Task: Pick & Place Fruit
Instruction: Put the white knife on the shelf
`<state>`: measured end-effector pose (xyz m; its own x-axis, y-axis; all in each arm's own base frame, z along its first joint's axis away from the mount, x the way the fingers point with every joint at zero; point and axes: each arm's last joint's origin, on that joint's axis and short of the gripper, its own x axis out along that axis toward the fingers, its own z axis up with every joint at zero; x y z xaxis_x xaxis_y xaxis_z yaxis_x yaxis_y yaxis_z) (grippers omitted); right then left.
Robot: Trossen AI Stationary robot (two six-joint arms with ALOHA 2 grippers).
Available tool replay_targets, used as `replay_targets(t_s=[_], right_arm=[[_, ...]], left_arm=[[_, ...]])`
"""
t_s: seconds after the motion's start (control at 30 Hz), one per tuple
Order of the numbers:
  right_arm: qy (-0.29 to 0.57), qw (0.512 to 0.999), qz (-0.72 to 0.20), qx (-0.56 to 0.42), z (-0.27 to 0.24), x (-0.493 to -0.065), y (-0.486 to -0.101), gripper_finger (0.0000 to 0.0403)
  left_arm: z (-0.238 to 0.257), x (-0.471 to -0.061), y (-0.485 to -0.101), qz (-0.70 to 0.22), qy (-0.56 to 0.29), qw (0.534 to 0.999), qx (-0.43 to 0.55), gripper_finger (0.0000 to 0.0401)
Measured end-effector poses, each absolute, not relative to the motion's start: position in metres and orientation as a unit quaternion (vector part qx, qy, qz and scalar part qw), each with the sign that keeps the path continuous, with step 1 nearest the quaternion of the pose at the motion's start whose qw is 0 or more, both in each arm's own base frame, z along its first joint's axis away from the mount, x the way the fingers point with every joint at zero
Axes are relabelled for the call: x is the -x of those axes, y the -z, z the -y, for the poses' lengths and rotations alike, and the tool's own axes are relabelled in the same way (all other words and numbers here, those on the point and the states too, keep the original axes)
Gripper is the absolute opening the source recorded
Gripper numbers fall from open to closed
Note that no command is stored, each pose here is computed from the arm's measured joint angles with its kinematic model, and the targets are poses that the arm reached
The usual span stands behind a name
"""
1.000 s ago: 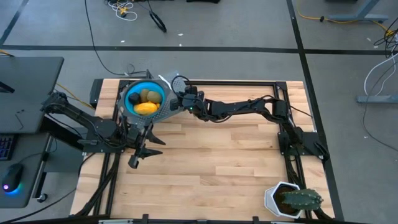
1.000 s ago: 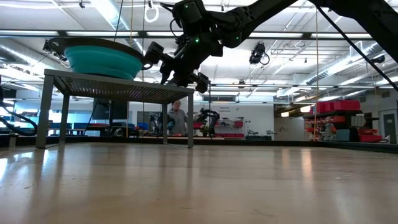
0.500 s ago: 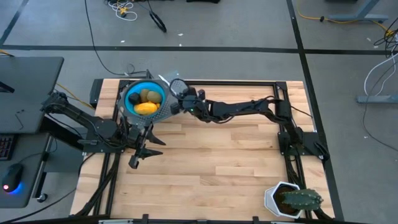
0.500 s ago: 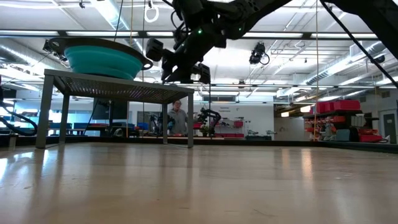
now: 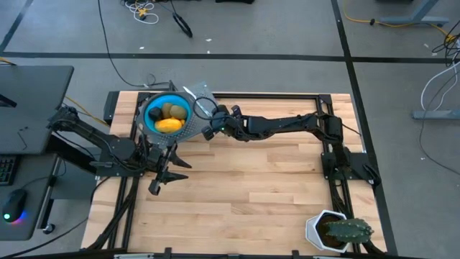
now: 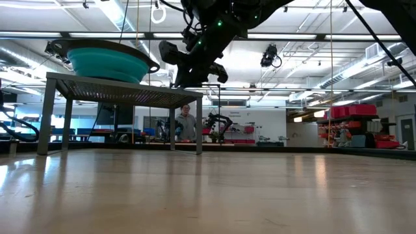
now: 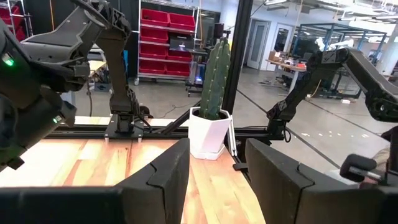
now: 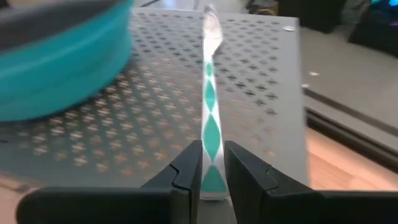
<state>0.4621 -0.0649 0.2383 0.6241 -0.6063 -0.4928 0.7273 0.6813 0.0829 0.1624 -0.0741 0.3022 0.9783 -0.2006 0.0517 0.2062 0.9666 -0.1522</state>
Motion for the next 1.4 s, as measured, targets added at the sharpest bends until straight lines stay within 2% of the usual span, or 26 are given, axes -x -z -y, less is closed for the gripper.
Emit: replay_targets(t_s=[0.37, 1.4], right_arm=[[0.333, 0.911, -0.201, -0.138, 0.066, -0.467, -0.244, 0.0076], [0.312, 0.915, -0.216, -0.138, 0.056, -0.468, -0.242, 0.0076]], left_arm=[[0.074, -0.162, -0.302, 0.017, 0.103, 0.991, 0.079, 0.0165], [0.074, -0.162, -0.302, 0.018, 0.103, 0.991, 0.078, 0.0165]])
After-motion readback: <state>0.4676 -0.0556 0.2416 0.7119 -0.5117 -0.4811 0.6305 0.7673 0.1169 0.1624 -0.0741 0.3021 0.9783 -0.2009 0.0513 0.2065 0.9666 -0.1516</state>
